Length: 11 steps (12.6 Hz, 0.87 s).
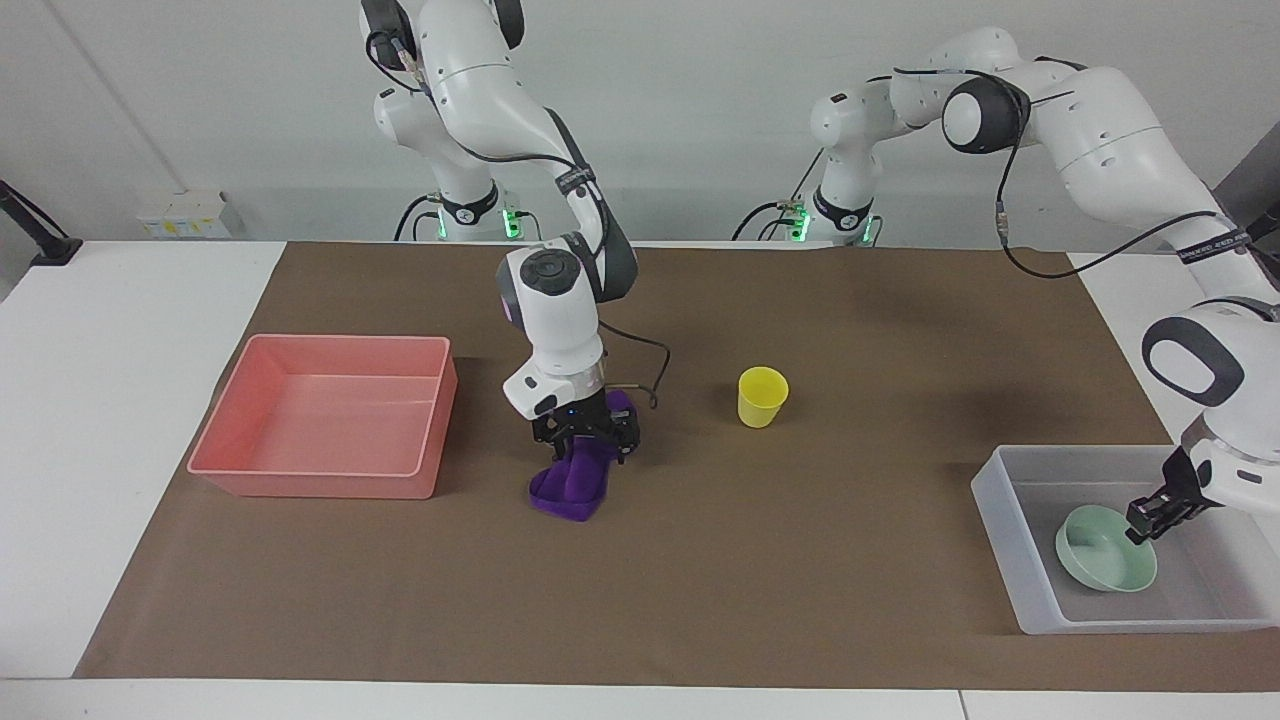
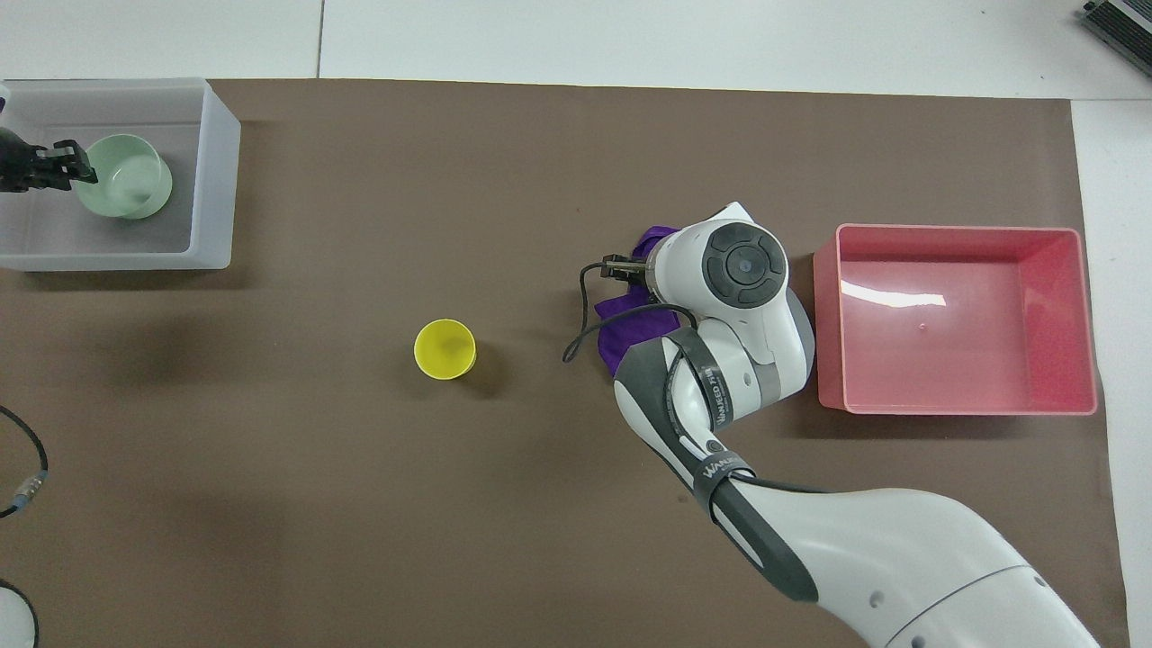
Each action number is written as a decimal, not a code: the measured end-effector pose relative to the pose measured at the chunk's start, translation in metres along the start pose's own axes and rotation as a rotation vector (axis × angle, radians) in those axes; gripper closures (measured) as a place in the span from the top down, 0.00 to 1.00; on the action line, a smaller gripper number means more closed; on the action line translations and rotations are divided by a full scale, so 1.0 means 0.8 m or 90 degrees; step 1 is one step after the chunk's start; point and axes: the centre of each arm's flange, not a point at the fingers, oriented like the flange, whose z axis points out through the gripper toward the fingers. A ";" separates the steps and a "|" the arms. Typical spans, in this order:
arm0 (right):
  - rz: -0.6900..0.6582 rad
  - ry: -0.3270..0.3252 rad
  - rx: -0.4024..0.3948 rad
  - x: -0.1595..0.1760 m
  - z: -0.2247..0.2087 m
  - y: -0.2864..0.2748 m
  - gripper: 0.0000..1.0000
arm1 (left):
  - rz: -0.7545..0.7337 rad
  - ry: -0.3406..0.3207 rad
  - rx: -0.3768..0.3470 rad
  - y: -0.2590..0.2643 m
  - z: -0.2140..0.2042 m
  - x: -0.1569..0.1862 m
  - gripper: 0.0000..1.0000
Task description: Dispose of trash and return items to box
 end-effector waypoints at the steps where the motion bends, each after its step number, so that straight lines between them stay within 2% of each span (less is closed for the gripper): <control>1: 0.000 -0.004 -0.003 -0.003 0.003 0.002 0.70 | 0.004 0.005 -0.002 0.005 -0.008 0.002 0.41; 2: 0.000 -0.008 -0.005 -0.006 0.007 0.004 0.60 | 0.014 0.013 -0.003 0.013 -0.020 0.004 0.47; 3: 0.001 -0.012 -0.008 -0.008 0.010 0.006 0.45 | 0.044 0.021 0.003 0.026 -0.035 0.006 0.47; 6: 0.006 -0.014 -0.009 -0.010 0.012 0.007 0.11 | 0.150 0.044 0.025 0.089 -0.091 0.005 0.81; 7: 0.007 -0.013 -0.009 -0.010 0.012 0.007 0.07 | 0.171 0.048 0.024 0.115 -0.109 -0.001 0.94; 8: 0.008 -0.014 -0.009 -0.009 0.010 0.007 0.07 | 0.189 0.048 0.022 0.138 -0.124 -0.011 1.00; 11: 0.011 -0.010 -0.006 -0.004 -0.012 0.006 0.07 | 0.235 0.031 0.016 0.197 -0.155 -0.060 1.00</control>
